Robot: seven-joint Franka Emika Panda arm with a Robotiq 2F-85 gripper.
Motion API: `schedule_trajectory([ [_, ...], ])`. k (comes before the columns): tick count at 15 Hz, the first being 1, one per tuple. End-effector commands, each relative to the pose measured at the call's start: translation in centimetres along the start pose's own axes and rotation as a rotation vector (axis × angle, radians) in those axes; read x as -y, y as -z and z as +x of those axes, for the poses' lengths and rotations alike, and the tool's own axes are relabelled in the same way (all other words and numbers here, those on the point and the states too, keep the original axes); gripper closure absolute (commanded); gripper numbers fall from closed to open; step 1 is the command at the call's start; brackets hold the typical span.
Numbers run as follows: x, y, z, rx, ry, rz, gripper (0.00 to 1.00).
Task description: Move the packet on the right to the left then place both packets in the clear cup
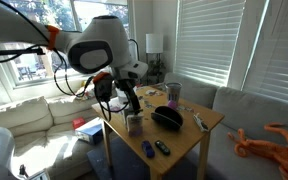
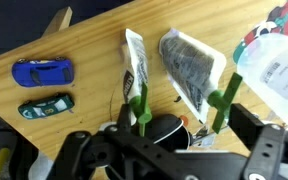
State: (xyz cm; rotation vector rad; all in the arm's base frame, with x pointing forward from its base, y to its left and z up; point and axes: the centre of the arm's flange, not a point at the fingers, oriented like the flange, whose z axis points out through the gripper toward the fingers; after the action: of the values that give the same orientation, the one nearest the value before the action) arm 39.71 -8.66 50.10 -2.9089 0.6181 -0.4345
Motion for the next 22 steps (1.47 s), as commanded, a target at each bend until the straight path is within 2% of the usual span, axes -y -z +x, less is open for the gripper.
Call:
schedule_trajectory([
  [1, 0.2, -0.1, 0.5, 0.006, 0.012, 0.038, 0.0],
  [22, 0.7, -1.5, 0.9, 0.035, 0.02, 0.037, 0.0],
])
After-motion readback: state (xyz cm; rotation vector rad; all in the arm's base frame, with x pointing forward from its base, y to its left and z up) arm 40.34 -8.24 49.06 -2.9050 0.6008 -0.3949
